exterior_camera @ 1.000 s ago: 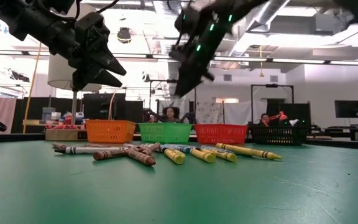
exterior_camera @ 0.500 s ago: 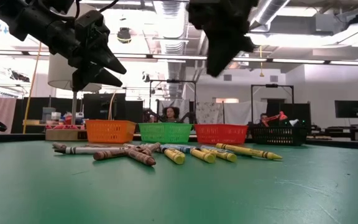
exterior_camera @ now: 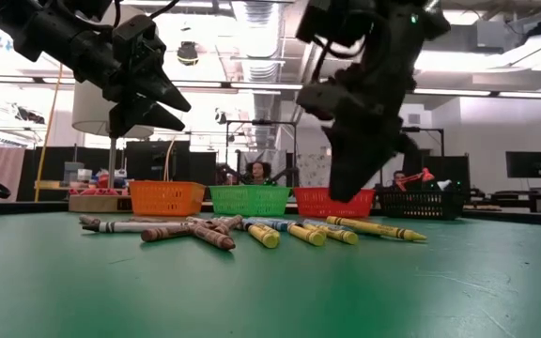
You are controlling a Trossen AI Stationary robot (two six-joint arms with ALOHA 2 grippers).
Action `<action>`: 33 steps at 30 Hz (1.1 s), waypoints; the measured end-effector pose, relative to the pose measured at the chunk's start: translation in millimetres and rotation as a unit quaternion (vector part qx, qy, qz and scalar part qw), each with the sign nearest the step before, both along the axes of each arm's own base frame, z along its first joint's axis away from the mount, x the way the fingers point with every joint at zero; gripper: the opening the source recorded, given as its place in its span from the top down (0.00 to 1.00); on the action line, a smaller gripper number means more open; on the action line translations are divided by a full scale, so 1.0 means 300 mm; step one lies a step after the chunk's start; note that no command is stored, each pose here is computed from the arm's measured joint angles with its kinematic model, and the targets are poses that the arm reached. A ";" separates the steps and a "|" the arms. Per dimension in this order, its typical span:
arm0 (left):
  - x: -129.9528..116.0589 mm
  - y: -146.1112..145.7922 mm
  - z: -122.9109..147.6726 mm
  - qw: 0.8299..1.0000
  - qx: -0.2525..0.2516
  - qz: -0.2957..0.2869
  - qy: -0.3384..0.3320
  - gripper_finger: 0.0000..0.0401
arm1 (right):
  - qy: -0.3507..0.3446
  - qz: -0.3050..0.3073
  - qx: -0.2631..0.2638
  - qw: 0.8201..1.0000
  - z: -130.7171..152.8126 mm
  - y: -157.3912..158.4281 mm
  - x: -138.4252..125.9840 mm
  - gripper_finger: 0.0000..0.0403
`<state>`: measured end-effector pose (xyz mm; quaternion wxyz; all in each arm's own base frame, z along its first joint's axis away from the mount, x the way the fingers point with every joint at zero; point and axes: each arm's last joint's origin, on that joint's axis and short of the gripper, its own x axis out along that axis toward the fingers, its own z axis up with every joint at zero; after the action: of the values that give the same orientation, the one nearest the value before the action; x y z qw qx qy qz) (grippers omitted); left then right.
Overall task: Sort crayons
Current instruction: Put the blue/green crayon into the green bin
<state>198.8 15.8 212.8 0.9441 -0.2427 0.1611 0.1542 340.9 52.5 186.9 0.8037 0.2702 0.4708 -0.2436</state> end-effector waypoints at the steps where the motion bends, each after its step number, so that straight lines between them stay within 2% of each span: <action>1: 0.000 0.000 0.000 1.000 0.000 0.000 0.000 0.52 | -0.010 0.000 0.003 1.000 -0.009 -0.001 0.002 0.82; 13: 0.000 0.000 0.000 1.000 -0.001 0.001 0.000 0.52 | -0.028 0.001 0.011 1.000 -0.066 0.013 -0.019 0.82; 26: 0.000 0.000 0.000 1.000 -0.001 0.001 0.000 0.52 | -0.017 -0.015 0.012 1.000 -0.122 0.005 -0.057 0.82; 33: 0.000 0.000 0.000 1.000 -0.001 0.002 0.000 0.52 | -0.011 -0.017 0.011 1.000 -0.124 0.004 -0.061 0.90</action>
<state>198.8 15.9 212.8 0.9437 -0.2440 0.1606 0.1554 322.6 53.7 149.6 0.8012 0.2899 0.4603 -0.2493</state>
